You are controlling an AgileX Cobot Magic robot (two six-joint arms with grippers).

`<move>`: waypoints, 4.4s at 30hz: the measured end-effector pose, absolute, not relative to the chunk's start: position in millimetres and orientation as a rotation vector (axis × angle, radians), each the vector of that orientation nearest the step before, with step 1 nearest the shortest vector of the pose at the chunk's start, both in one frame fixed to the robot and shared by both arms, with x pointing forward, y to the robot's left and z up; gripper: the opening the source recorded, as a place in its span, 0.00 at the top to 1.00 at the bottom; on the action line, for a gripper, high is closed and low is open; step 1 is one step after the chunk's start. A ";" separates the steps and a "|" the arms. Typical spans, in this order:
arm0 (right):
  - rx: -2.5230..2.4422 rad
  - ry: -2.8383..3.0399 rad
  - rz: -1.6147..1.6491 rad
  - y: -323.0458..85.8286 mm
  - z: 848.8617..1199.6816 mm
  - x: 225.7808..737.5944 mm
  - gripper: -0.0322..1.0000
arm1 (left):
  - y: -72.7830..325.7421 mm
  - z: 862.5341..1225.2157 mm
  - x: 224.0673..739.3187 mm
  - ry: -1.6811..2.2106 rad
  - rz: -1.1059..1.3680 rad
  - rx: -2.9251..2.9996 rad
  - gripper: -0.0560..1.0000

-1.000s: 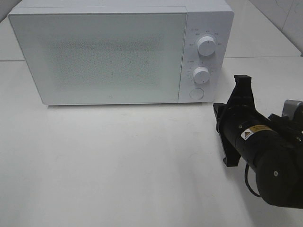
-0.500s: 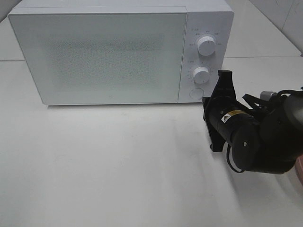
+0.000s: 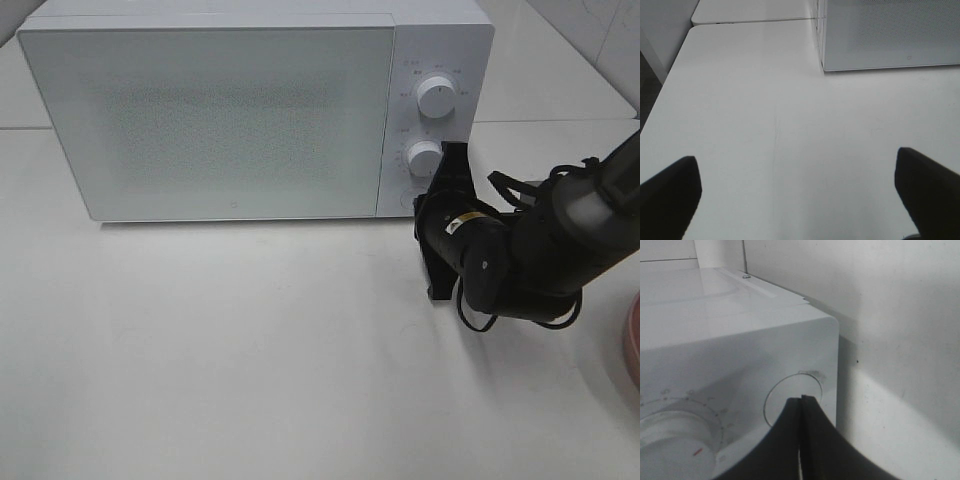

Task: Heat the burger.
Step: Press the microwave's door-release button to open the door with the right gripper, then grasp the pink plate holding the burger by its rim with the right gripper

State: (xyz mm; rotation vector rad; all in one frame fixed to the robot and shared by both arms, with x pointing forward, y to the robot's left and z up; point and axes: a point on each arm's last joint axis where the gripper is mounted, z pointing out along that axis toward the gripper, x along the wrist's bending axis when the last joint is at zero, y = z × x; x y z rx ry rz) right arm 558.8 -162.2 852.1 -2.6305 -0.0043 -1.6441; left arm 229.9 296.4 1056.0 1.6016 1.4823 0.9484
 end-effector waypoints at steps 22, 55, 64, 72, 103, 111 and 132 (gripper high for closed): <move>-2.608 0.022 -1.673 -155.9 845.6 577.3 0.96 | 296.4 1056.0 229.9 1.482 0.948 1.602 0.03; -2.607 0.017 -1.743 -153.3 841.2 583.6 0.96 | 296.4 1056.1 230.0 1.482 0.949 1.601 0.03; -2.647 -0.011 -1.732 -152.3 840.1 585.4 0.96 | 296.4 1056.1 230.0 1.482 0.949 1.601 0.03; -2.643 -0.044 -1.734 -154.3 843.3 582.4 0.96 | 296.4 1056.1 230.0 1.482 0.949 1.601 0.03; -2.704 -0.956 -1.291 -173.9 906.0 496.5 0.95 | 296.4 1056.1 230.0 1.482 0.949 1.601 0.03; -2.545 -1.601 -1.092 -176.2 932.0 471.2 0.94 | 296.4 1056.1 230.0 1.482 0.949 1.601 0.03; -1.877 -2.502 -0.537 -190.7 957.4 420.6 0.91 | 296.4 1056.1 230.0 1.482 0.949 1.601 0.03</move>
